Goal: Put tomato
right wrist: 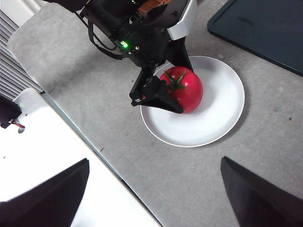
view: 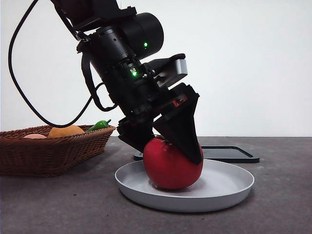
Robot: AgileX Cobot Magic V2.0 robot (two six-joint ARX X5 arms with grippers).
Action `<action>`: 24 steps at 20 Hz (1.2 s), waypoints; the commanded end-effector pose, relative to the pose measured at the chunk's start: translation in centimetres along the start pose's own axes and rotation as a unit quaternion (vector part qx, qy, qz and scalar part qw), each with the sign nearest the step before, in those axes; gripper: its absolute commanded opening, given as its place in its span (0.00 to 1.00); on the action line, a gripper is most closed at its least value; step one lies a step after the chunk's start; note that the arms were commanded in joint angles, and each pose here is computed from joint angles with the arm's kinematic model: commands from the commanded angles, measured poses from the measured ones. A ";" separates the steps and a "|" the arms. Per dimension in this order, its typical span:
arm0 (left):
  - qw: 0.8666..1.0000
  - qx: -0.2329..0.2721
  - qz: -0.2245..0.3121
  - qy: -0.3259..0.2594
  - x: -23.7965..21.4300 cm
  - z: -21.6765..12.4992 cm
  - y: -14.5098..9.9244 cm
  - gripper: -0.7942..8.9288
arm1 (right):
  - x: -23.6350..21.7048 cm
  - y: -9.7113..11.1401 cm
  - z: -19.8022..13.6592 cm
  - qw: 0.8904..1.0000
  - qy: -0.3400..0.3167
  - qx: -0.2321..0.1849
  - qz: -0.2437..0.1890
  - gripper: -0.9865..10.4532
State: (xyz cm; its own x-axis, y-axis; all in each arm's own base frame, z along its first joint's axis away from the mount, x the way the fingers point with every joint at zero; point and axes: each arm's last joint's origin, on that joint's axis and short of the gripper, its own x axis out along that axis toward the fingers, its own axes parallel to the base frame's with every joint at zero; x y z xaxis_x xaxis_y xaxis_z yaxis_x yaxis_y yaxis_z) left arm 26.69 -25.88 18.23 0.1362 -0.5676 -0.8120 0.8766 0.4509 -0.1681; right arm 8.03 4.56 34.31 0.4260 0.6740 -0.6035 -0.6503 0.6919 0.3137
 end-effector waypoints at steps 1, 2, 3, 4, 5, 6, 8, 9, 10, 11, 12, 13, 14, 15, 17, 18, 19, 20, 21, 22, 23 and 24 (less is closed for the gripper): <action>1.000 0.001 0.002 -0.017 -0.4 1.2 -0.2 0.60 | -0.3 0.2 0.5 1.000 -0.009 -0.003 0.001 0.47; 1.000 0.003 0.003 -0.022 -0.7 1.4 -0.3 0.60 | -0.3 0.2 0.4 1.000 -0.008 -0.003 0.001 0.47; 1.000 0.004 0.005 -0.028 -1.1 1.6 -0.3 0.60 | -0.3 0.2 0.4 1.000 -0.008 -0.003 0.001 0.47; 0.999 0.005 0.006 -0.035 -1.6 1.8 -0.4 0.60 | -0.3 0.2 0.4 1.000 -0.008 -0.003 0.001 0.47; 0.999 0.001 0.007 -0.040 -1.9 1.9 -0.5 0.61 | -0.3 0.2 0.5 1.000 -0.008 -0.003 0.001 0.47; 0.999 0.000 0.009 -0.045 -2.4 2.0 -0.5 0.61 | -0.3 0.2 0.4 1.000 -0.008 -0.003 0.001 0.47; 0.999 0.001 0.009 -0.046 -3.0 2.1 -0.7 0.67 | -0.3 0.2 0.4 1.000 -0.008 -0.003 0.002 0.47; 0.999 -0.001 0.010 -0.047 -3.4 2.1 -0.8 0.67 | -0.3 0.2 0.4 1.000 -0.008 -0.003 0.002 0.47; 0.999 -0.004 0.011 -0.048 -4.0 2.2 -0.8 0.67 | -0.3 0.2 0.5 1.000 -0.008 -0.003 0.002 0.47; 0.998 -0.004 0.013 -0.054 -4.6 2.2 -0.9 0.66 | -0.3 0.2 0.4 1.000 -0.008 -0.003 0.001 0.47; 0.998 -0.005 0.017 -0.066 -5.6 2.4 -0.9 0.66 | -0.3 0.2 0.4 1.000 -0.008 -0.003 0.001 0.47; 0.997 -0.005 0.022 -0.079 -6.6 2.5 -0.9 0.66 | -0.3 0.2 0.5 1.000 -0.009 -0.003 0.001 0.47; 0.995 -0.010 0.028 -0.096 -7.9 2.7 -1.0 0.66 | -0.3 0.2 0.5 1.000 -0.008 -0.003 0.001 0.47; 0.993 -0.013 0.034 -0.112 -9.2 2.8 -1.0 0.66 | -0.3 0.2 0.5 1.000 -0.008 -0.003 0.001 0.47; 0.987 -0.031 0.050 -0.150 -12.2 2.8 -0.9 0.66 | -0.3 0.2 0.5 1.000 -0.009 -0.003 0.001 0.47; 0.983 -0.041 0.059 -0.168 -13.9 2.6 -0.8 0.66 | -0.3 0.2 0.5 1.000 -0.009 -0.003 0.001 0.47; 0.981 -0.045 0.067 -0.179 -15.3 2.3 -0.8 0.66 | -0.3 0.2 0.5 1.000 -0.009 -0.004 0.001 0.47; 0.978 -0.052 0.076 -0.186 -16.8 1.8 -0.8 0.66 | -0.3 0.2 0.5 1.000 -0.011 -0.005 0.001 0.47; 0.977 -0.059 0.083 -0.186 -17.9 1.3 -0.7 0.66 | -0.3 0.2 0.6 1.000 -0.013 -0.006 0.001 0.47; 0.976 -0.072 0.091 -0.182 -19.0 0.6 -0.6 0.66 | -0.2 0.1 0.7 1.000 -0.015 -0.007 0.001 0.47; 0.976 -0.086 0.100 -0.174 -20.0 -0.2 -0.4 0.66 | 0.0 0.0 0.9 1.000 -0.014 -0.006 0.001 0.47; 0.975 -0.101 0.108 -0.165 -20.9 -1.0 -0.1 0.66 | 0.2 -0.1 1.0 1.000 -0.013 -0.005 0.001 0.47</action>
State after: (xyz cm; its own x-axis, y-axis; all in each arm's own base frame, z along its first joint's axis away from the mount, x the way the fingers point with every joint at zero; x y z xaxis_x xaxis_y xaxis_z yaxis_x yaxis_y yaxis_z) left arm 23.08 -13.22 34.19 0.4729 -0.6162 -0.6298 0.7041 0.6940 -0.1503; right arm 8.70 4.82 34.37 0.4322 0.6768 -0.5960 -0.6540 0.6902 0.3095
